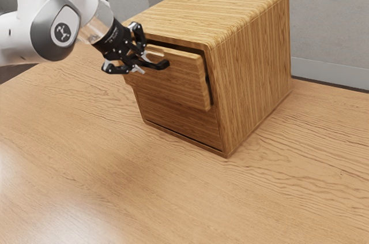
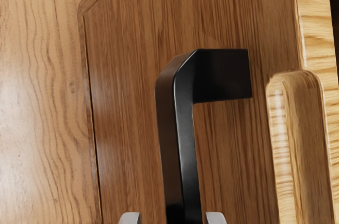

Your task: Pull the drawer handle with one arm to open the drawer

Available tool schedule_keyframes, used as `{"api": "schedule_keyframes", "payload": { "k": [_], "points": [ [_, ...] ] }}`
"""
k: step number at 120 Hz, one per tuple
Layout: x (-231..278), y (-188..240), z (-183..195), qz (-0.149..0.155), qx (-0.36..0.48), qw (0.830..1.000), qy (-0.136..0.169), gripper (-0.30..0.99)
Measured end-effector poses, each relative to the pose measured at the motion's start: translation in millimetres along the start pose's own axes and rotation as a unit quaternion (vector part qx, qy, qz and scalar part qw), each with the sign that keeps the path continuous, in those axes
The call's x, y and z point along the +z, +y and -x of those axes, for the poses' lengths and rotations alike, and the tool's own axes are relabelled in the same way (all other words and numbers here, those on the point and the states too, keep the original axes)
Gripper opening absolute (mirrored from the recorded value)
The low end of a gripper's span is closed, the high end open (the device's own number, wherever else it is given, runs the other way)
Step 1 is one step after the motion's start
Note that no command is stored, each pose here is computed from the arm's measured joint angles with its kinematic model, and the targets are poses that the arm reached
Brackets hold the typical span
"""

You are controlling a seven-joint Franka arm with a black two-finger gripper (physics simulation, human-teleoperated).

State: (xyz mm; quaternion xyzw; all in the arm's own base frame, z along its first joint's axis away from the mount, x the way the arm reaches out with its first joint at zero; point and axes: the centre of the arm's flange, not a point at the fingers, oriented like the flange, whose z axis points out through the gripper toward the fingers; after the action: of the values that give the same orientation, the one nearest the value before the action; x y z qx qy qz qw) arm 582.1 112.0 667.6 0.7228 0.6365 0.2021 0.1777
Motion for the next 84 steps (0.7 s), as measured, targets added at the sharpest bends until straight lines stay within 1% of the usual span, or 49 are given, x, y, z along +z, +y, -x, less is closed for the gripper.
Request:
{"api": "schedule_keyframes", "payload": {
  "k": [54, 84],
  "points": [
    [-9.5, -14.7, 8.5, -0.003, 0.001, 1.0, -0.002, 0.07],
    [-10.3, -24.8, 7.0, -0.008, -0.003, 1.0, -0.001, 0.07]
  ]
}}
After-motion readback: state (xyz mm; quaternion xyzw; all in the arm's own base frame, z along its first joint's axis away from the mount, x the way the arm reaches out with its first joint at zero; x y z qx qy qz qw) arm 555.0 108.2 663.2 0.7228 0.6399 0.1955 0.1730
